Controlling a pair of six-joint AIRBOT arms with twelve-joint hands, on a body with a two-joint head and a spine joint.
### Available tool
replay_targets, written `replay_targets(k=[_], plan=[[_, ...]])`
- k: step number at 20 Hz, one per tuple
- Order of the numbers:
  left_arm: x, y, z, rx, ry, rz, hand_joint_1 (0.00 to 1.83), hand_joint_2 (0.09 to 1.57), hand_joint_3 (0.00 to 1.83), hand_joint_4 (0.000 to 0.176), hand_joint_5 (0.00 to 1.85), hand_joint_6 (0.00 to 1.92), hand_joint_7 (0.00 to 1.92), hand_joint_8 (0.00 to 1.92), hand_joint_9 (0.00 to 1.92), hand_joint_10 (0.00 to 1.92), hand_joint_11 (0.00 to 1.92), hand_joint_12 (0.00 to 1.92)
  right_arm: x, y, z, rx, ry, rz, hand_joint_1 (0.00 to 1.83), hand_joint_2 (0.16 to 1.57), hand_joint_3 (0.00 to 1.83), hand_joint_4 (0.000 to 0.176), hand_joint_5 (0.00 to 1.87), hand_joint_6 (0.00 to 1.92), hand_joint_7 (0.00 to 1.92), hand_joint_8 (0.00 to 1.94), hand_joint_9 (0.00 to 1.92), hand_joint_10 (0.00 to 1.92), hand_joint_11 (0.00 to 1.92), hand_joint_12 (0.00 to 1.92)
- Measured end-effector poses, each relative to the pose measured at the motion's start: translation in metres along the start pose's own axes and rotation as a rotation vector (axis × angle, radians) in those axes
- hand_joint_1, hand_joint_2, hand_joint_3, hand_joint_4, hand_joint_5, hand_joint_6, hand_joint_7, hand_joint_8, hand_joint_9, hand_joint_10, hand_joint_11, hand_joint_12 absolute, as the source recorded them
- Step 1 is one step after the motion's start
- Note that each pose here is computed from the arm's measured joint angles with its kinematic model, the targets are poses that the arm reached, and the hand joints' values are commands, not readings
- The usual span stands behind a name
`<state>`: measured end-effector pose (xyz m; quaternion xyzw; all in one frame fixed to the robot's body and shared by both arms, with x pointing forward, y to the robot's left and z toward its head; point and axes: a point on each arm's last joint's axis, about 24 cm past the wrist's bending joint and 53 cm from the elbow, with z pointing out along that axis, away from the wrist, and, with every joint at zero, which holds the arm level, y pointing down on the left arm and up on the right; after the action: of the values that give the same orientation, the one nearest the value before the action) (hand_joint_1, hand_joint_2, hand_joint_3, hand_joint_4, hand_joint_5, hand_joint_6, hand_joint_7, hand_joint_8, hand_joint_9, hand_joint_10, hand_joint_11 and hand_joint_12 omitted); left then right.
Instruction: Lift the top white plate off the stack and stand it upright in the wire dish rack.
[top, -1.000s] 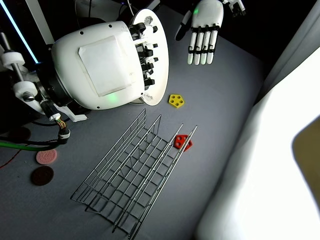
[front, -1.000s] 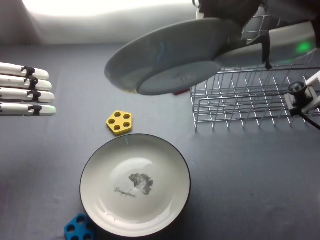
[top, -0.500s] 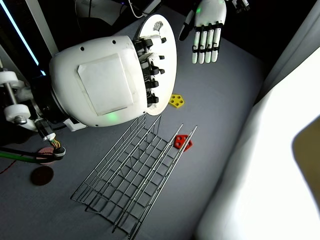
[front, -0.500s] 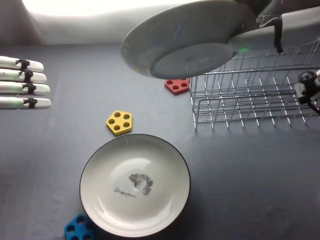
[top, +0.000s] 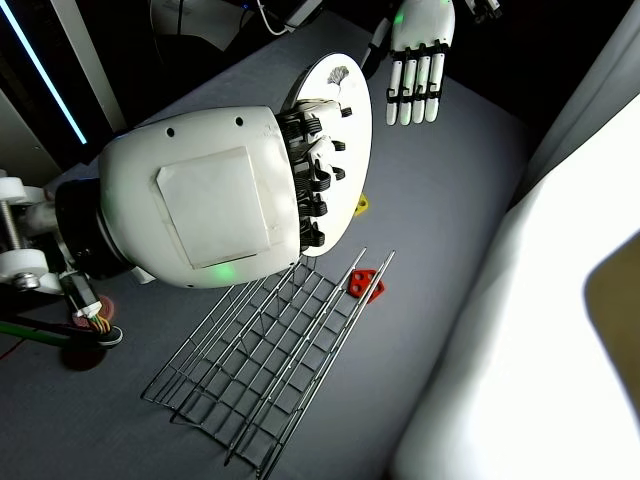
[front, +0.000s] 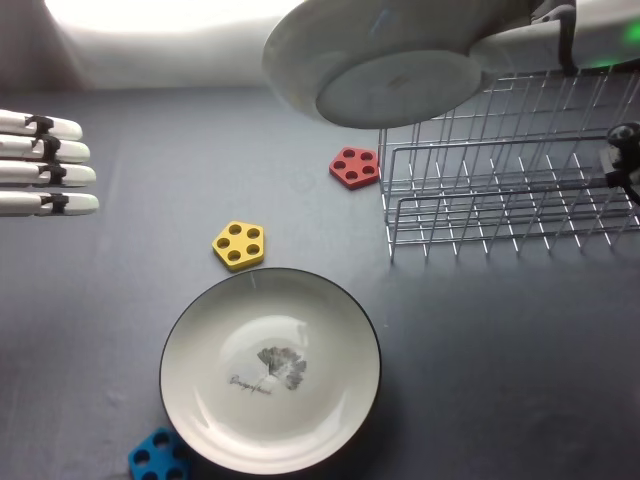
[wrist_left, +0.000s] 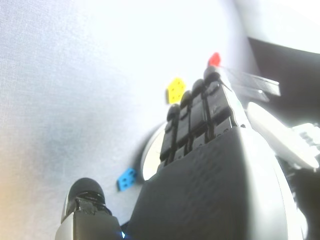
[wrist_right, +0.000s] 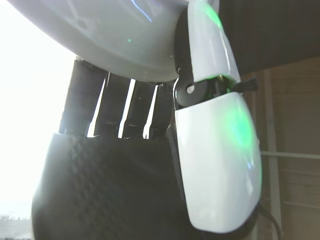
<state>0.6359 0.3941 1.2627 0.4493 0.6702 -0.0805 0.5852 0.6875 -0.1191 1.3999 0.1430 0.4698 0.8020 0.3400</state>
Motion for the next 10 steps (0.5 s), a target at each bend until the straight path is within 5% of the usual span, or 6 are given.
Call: replay_targets(k=[10], plan=[[0.0, 0.001, -0.002, 0.0, 0.001, 0.004, 0.03, 0.98, 0.0, 0.0, 0.06, 0.0, 0.07, 0.0, 0.06, 0.01, 0.1, 0.01, -0.016, -0.009, -0.001, 0.039, -0.047, 0.061, 1.37, 1.1, 0.0, 0.0, 0.87, 1.17, 1.01, 0.84, 1.06, 0.94, 1.36, 0.01]])
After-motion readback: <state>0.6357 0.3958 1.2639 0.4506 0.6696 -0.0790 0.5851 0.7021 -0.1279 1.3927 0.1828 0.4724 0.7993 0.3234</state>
